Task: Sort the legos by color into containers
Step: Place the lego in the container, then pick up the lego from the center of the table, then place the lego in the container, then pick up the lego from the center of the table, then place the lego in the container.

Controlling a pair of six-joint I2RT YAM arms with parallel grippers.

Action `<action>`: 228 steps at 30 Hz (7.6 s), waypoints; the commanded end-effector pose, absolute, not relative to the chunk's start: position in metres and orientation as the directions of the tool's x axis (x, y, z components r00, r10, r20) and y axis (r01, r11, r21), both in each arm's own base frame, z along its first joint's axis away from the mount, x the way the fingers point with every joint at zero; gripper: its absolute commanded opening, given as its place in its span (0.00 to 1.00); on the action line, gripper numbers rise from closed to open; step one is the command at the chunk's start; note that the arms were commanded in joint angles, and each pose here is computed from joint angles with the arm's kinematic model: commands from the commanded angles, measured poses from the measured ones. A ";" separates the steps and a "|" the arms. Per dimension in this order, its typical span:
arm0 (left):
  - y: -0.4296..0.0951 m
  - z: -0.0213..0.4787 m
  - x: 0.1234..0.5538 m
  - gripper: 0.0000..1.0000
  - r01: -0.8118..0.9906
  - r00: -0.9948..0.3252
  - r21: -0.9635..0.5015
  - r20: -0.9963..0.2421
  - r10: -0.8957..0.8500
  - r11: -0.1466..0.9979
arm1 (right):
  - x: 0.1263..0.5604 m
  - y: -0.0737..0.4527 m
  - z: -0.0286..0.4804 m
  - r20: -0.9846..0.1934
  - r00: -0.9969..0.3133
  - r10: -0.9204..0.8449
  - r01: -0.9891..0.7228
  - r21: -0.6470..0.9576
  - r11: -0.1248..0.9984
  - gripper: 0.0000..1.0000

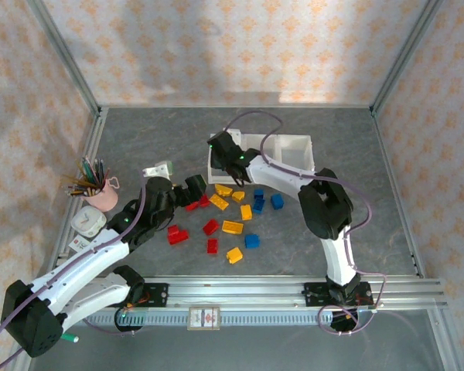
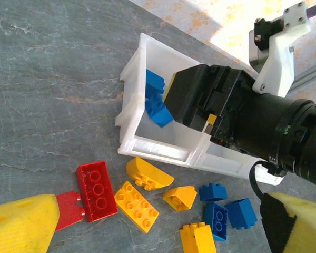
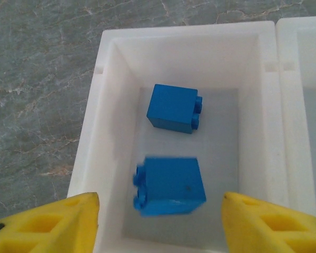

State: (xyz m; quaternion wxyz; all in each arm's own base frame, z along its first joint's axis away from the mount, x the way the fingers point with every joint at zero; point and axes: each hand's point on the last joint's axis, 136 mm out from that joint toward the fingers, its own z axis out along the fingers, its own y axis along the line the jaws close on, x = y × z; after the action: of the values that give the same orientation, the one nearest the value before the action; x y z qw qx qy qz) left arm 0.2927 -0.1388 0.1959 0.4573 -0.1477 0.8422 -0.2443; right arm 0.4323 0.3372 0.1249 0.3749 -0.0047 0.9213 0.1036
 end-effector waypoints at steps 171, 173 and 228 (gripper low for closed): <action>-0.199 0.189 0.282 0.99 0.112 -0.599 -0.644 -0.651 -0.466 0.756 | 0.359 0.224 0.041 -0.580 -0.808 0.103 0.041 0.120 0.992 0.46; -0.199 0.189 0.283 0.99 0.111 -0.599 -0.644 -0.651 -0.466 0.757 | 0.357 0.223 0.041 -0.579 -0.809 0.103 0.040 0.121 0.992 0.41; -0.134 0.211 0.293 0.99 0.026 -0.476 -0.616 -0.701 -0.532 0.788 | 0.417 0.343 0.163 -0.690 -0.722 0.049 -0.197 0.273 0.942 0.56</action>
State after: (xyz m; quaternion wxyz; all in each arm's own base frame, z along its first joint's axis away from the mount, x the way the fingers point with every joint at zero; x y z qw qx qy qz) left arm 0.2920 -0.1340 0.2045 0.4823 -0.1632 0.8132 -0.2818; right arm 0.4257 0.3474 0.1202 0.3456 -0.0483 0.9268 0.1390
